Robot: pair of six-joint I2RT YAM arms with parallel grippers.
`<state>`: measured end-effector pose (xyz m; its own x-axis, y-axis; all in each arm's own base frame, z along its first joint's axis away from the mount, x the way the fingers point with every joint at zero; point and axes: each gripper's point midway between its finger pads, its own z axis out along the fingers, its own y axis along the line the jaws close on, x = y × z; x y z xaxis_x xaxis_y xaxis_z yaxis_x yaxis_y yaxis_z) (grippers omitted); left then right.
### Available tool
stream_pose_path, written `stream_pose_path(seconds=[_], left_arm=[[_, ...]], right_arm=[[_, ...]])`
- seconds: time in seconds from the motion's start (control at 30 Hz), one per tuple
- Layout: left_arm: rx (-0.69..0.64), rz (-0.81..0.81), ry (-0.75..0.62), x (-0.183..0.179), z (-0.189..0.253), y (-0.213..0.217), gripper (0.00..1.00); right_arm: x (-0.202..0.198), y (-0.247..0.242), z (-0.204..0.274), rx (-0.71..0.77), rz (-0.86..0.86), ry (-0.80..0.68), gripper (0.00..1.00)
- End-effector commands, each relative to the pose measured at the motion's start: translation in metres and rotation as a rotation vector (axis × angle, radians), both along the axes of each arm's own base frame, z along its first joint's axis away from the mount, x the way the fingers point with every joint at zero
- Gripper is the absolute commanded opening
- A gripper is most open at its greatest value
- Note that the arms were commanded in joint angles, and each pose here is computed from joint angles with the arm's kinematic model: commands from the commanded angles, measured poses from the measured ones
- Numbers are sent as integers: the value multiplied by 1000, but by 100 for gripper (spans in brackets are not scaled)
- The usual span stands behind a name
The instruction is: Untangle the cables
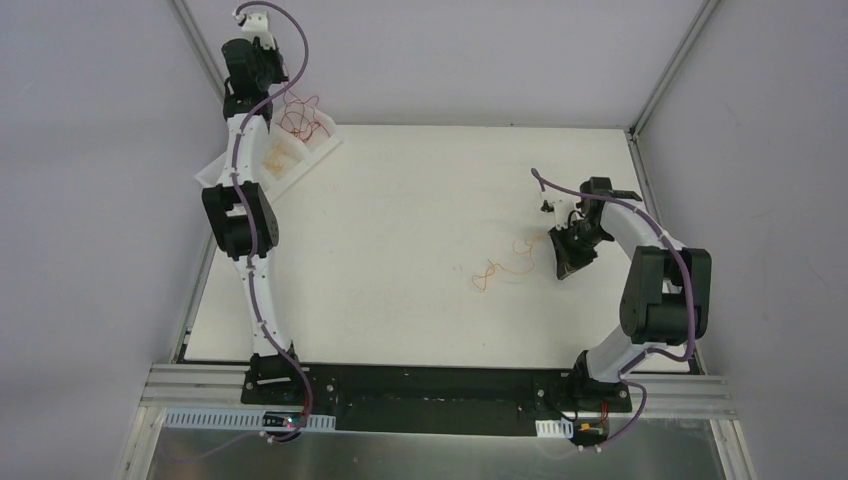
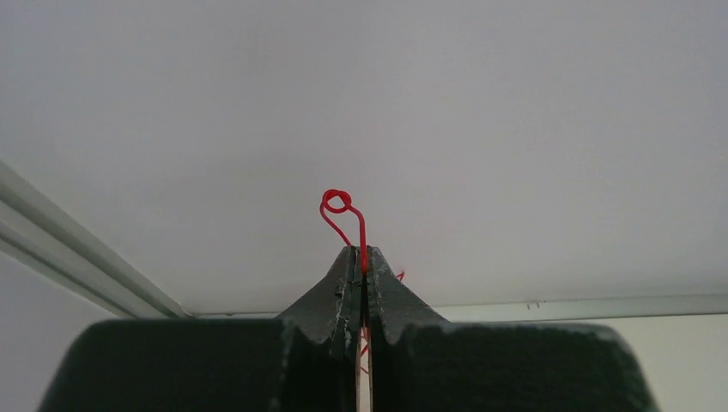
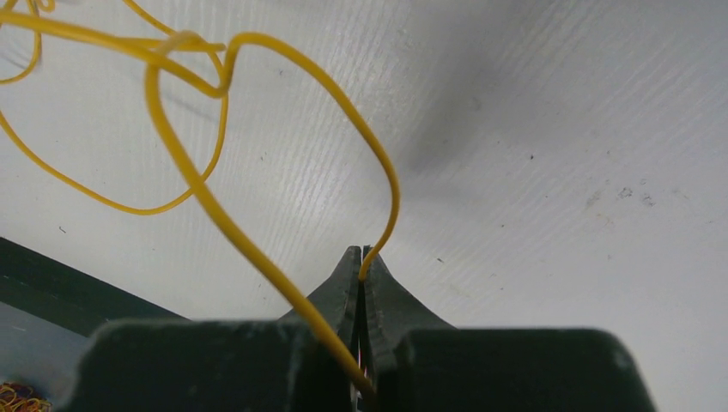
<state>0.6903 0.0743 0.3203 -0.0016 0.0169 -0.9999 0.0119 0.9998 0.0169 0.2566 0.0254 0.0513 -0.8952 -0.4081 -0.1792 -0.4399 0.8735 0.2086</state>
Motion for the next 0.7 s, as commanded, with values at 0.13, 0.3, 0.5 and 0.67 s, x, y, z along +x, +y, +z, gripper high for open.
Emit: stream_pose_path(seconds=[0.13,0.3,0.5,0.67], left_arm=[[-74,-82,114,24,-81,-12,0],[-26,-47,183,24,-115,-1,0],[-33,-97,159,7,-76,-13,42],[30,-93,103,-32,-11,-16,91]], right_arm=[[-12,3,27,4,-29,17,0],[-13,8,31,21,-35,24,0],[-3,24,50,96,-30,-20,0],[11,54,81,215,-1,-132,0]])
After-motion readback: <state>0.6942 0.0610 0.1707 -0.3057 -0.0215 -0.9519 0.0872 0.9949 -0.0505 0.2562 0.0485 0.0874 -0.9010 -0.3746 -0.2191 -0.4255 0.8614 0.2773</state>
